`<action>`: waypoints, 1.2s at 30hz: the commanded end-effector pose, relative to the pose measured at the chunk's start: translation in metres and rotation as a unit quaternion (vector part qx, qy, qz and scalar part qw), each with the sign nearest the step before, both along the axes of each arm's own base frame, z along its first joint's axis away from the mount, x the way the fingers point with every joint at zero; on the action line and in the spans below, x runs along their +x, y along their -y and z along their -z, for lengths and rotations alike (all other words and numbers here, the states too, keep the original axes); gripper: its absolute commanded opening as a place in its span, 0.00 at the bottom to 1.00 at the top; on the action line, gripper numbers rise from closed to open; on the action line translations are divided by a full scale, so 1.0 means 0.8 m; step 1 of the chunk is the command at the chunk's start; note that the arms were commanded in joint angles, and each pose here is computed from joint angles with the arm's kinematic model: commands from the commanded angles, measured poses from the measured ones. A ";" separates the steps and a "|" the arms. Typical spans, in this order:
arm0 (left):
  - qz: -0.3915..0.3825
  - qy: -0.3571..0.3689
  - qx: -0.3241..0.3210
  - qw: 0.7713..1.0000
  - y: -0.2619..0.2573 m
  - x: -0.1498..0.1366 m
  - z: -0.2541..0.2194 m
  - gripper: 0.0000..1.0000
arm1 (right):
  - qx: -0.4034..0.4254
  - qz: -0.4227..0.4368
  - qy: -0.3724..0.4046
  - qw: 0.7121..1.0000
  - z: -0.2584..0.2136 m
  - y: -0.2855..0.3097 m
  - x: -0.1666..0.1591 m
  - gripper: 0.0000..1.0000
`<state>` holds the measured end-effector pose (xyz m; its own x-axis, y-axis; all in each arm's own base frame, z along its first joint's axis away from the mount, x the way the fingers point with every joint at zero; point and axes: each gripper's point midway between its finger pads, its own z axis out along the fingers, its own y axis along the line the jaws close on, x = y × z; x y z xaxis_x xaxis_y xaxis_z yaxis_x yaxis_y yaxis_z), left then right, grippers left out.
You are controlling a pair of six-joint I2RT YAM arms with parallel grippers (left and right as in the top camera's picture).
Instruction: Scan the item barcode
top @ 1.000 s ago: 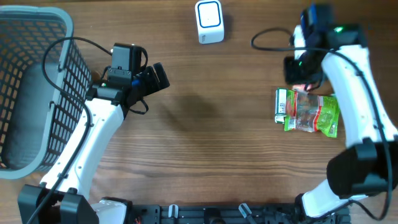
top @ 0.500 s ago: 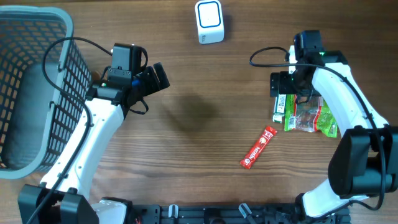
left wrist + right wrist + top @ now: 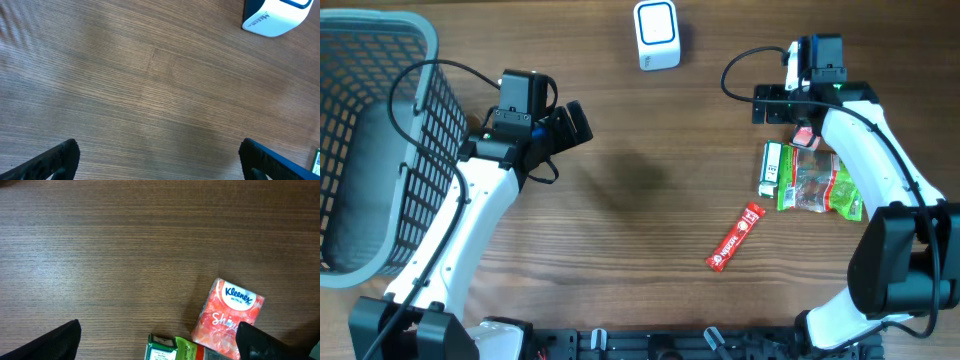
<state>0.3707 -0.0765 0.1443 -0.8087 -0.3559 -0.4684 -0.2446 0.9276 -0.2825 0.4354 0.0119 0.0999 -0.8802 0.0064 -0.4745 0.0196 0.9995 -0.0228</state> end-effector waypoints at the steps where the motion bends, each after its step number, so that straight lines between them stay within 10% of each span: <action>1: 0.000 0.004 0.009 1.000 -0.004 0.002 -0.001 1.00 | 0.006 -0.006 0.065 0.998 -0.067 -0.010 0.000 1.00; 16: 0.000 0.004 0.009 1.000 -0.004 0.002 -0.001 1.00 | -0.023 0.063 0.456 0.887 -0.431 0.040 -0.219 1.00; 25: 0.000 0.004 0.009 1.000 -0.004 0.002 -0.001 1.00 | -0.025 0.065 0.448 0.891 -0.346 0.053 -0.378 1.00; 36: 0.000 0.004 0.009 1.000 -0.004 0.002 -0.001 1.00 | 0.051 -0.026 0.675 0.736 -0.322 0.001 -0.310 1.00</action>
<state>0.3708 -0.0765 0.1444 -0.8084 -0.3559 -0.4689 -0.2447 0.9276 -0.2823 0.1743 -0.0078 0.3707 0.3395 0.0740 -0.9377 0.0228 0.9960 0.0869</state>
